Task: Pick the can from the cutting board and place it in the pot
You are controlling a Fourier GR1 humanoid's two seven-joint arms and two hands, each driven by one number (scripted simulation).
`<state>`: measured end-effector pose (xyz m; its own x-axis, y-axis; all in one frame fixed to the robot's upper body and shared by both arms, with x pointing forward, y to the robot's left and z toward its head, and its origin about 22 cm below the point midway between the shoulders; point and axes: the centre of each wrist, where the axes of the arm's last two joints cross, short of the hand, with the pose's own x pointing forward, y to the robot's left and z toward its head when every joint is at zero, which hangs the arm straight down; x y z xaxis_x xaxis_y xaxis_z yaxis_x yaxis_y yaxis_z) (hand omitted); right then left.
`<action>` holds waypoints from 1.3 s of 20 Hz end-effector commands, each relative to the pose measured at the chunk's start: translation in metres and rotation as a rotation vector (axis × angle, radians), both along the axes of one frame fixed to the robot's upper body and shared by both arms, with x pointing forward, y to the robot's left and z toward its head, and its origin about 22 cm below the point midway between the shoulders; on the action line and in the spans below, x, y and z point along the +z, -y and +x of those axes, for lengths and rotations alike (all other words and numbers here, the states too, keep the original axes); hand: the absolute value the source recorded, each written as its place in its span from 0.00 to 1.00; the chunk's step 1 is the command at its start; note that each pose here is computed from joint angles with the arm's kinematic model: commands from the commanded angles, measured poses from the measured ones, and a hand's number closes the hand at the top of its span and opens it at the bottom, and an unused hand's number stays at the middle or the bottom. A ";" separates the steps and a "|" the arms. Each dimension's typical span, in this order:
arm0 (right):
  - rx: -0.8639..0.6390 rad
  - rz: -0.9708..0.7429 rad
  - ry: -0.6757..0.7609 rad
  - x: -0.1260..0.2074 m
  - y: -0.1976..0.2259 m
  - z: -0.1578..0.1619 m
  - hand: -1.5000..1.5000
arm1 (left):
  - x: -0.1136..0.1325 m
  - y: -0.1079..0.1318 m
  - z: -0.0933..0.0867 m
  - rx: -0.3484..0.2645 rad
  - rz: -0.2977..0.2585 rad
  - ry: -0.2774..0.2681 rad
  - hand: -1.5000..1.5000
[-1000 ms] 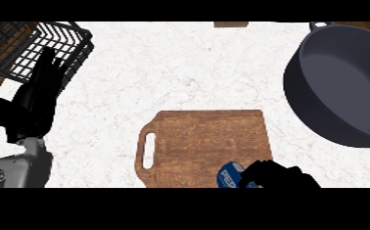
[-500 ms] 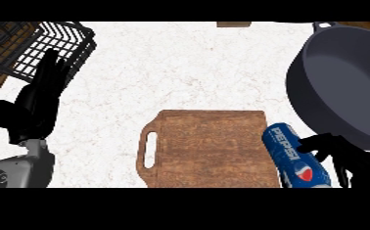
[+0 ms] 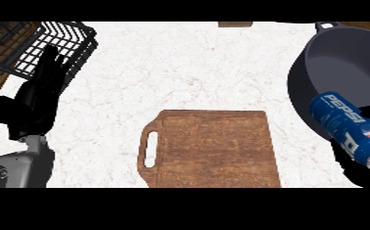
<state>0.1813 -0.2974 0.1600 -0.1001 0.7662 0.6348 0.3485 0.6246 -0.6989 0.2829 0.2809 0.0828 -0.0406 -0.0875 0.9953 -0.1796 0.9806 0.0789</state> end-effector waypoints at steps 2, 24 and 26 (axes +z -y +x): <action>-0.003 0.140 -0.004 -0.003 0.058 0.027 1.00 | 0.002 0.004 -0.012 -0.008 -0.001 0.009 0.50; -0.234 -0.135 -0.175 -0.108 0.132 0.150 1.00 | 0.002 -0.004 0.009 -0.035 0.004 0.006 0.50; -0.221 -0.061 -0.226 -0.113 0.159 0.136 0.00 | 0.010 0.016 0.008 -0.035 0.003 0.010 0.50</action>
<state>0.3167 -0.4385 0.0612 0.1681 0.8578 0.4857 0.3558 0.4067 -0.8414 0.2858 0.2747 0.0830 -0.0494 -0.0861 0.9951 -0.1469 0.9861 0.0780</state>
